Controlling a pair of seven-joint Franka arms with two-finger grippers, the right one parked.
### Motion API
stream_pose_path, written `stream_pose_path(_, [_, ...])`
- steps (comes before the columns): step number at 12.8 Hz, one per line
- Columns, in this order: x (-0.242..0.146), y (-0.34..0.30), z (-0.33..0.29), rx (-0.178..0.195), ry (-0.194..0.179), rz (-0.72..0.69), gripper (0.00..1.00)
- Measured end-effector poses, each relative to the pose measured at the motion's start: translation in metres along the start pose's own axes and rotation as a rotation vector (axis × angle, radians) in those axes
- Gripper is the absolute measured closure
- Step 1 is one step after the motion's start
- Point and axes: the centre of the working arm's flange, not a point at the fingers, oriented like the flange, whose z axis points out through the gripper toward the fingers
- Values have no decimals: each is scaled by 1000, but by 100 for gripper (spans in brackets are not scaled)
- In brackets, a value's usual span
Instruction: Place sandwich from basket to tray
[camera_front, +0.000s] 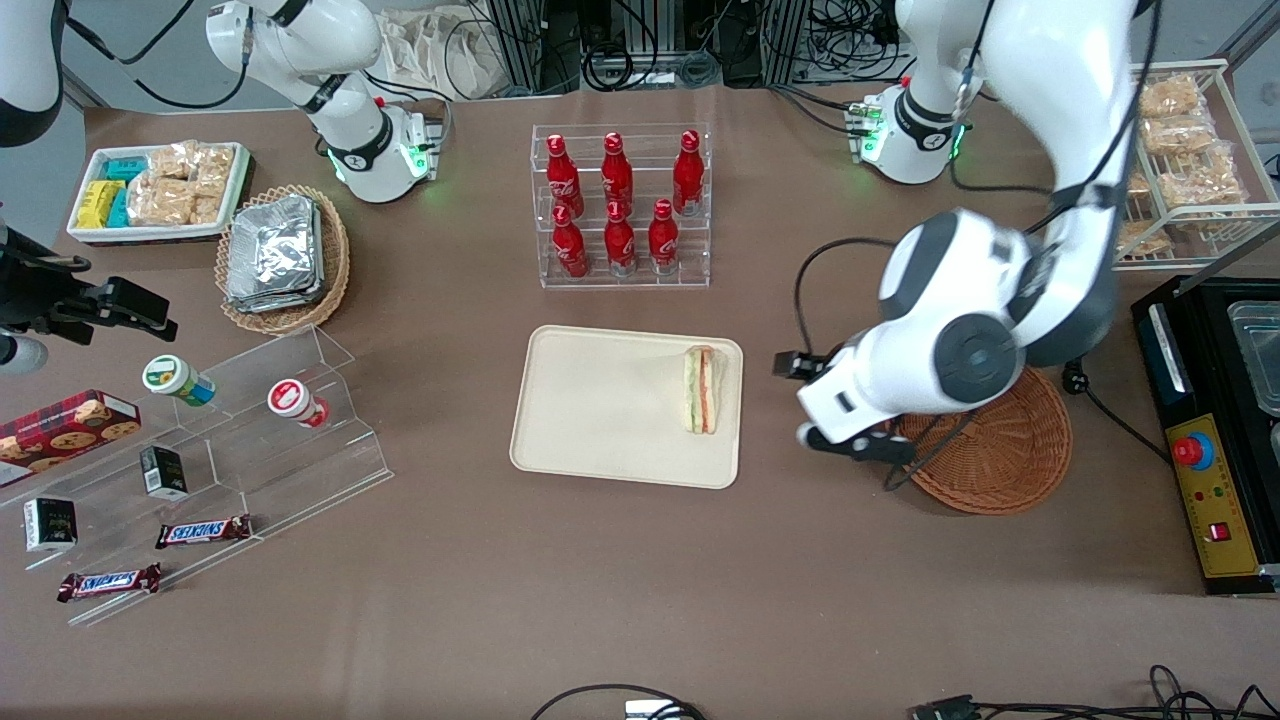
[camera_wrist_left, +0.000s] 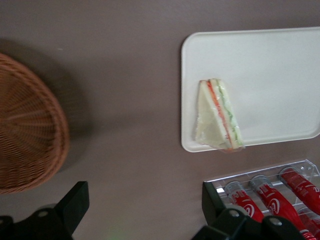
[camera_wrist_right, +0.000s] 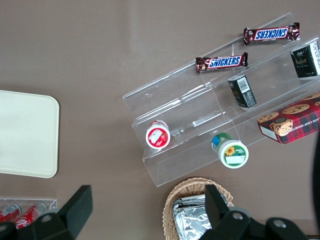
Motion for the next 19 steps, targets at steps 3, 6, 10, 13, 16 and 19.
stream_pose_path(3, [-44,-30,-74,129,78,-21,0])
stream_pose_path(6, [-86,-34,-122,162,128,-32,0])
stream_pose_path(10, [-102,-86,-142,160,106,-27,0])
stream_pose_path(13, [-106,-92,-137,163,77,-25,0])
stream_pose_path(16, [-112,-90,-130,168,59,-21,0])
stream_pose_path(19, [-117,-94,-129,169,55,-29,0])
